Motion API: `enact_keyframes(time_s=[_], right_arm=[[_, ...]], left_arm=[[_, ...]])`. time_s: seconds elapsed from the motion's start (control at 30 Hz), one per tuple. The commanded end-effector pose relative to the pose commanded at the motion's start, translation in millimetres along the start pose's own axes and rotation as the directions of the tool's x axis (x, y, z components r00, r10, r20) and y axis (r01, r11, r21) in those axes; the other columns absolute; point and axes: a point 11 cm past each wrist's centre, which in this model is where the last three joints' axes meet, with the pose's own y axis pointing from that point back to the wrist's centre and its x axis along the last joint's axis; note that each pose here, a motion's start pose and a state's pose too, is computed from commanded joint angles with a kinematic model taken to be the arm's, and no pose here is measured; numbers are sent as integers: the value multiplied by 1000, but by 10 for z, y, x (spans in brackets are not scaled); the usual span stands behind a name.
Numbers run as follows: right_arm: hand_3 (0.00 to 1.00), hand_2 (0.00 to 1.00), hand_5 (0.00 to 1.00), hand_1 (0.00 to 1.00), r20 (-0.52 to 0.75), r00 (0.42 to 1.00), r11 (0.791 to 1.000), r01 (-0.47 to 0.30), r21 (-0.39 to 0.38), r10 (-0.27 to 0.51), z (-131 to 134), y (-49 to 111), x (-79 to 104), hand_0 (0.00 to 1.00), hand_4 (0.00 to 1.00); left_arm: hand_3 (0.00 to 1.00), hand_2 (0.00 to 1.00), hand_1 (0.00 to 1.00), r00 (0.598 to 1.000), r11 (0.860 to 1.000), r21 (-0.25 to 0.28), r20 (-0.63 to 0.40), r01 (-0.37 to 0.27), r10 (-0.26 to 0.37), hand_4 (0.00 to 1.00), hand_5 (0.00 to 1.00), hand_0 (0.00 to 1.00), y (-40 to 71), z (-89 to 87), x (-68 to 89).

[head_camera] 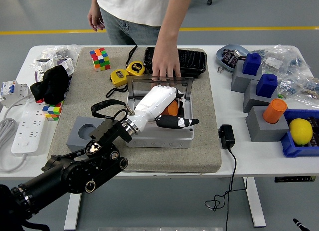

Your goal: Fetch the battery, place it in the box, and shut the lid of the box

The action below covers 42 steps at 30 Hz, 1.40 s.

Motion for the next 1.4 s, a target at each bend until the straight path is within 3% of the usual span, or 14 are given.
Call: enact_keyframes(time_s=[0.03, 0.2, 0.23, 0.4, 0.43, 0.6, 0.63, 0.8, 0.83, 1.0, 1.03, 1.2, 1.23, 1.4], right_arm=[[827, 818, 998, 862, 0, 1000, 1000, 0, 0, 0, -1, 0, -1, 887, 998], [827, 818, 998, 862, 1, 1000, 1000, 1, 1, -1, -9, 0, -2, 887, 998], [827, 815, 998, 859, 1, 1000, 1000, 1, 1, -1, -7, 0, 0, 887, 998], [827, 815, 998, 859, 2, 1000, 1000, 0, 0, 0, -4, -1, 5, 887, 998], [826, 814, 998, 857, 2, 1000, 1000, 1, 0, -1, -4, -1, 5, 886, 998], [826, 814, 998, 857, 1, 1000, 1000, 1, 0, -1, -4, -1, 3, 886, 998], [826, 813, 998, 850, 2, 1000, 1000, 2, 0, -2, -6, -1, 1, 886, 998], [826, 813, 998, 850, 4, 1000, 1000, 3, 0, -3, -14, -1, 1, 886, 998], [825, 813, 998, 848, 4, 1000, 1000, 3, 1, -3, -15, -1, 0, 876, 998], [825, 813, 998, 848, 9, 1000, 1000, 4, -3, -3, -1, 0, -1, 876, 998], [825, 810, 998, 838, 10, 1000, 1000, 4, -4, -3, 5, 0, -2, 870, 998], [825, 810, 998, 838, 12, 1000, 1000, 4, -9, -4, 27, 2, -11, 870, 998], [825, 806, 998, 836, 13, 1000, 1000, 5, -9, -5, 22, 2, -14, 869, 998], [825, 806, 998, 836, 16, 1000, 1000, 9, -4, -9, -7, 3, -28, 869, 998]], left_arm=[[232, 165, 91, 1000, 1000, 1, 0, 2, -2, 998, 695, 174, -1, -1, -1], [232, 165, 91, 1000, 1000, 3, -3, 26, -26, 998, 695, 174, -3, -7, -14], [397, 291, 312, 1000, 999, 4, -2, 31, -31, 998, 714, 370, -3, -9, -18], [397, 291, 312, 998, 998, 14, -3, 61, -61, 998, 714, 370, 1, -26, -34], [658, 728, 842, 998, 998, 15, -3, 66, -66, 998, 743, 944, 2, -28, -37], [658, 728, 842, 996, 999, 16, -80, 49, -47, 998, 743, 944, 6, -36, -2], [742, 870, 998, 995, 999, 10, -94, 37, -36, 998, 823, 998, 5, -21, 15], [742, 870, 998, 995, 1000, -27, -99, 5, -8, 998, 823, 998, 1, 103, 94], [715, 833, 983, 995, 999, -34, -103, 4, -7, 998, 817, 998, 5, 127, 103], [715, 833, 983, 991, 997, -58, -120, 60, -67, 998, 817, 998, 87, 293, 145], [571, 583, 600, 987, 995, -53, -134, 82, -89, 998, 769, 555, 104, 328, 159], [571, 583, 600, 949, 978, -12, -242, 208, -204, 998, 769, 555, 167, 506, 262], [522, 542, 533, 936, 975, -4, -279, 224, -216, 998, 772, 433, 172, 540, 321], [522, 542, 533, 833, 939, 12, -465, 344, -300, 998, 772, 433, 188, 680, 536]])
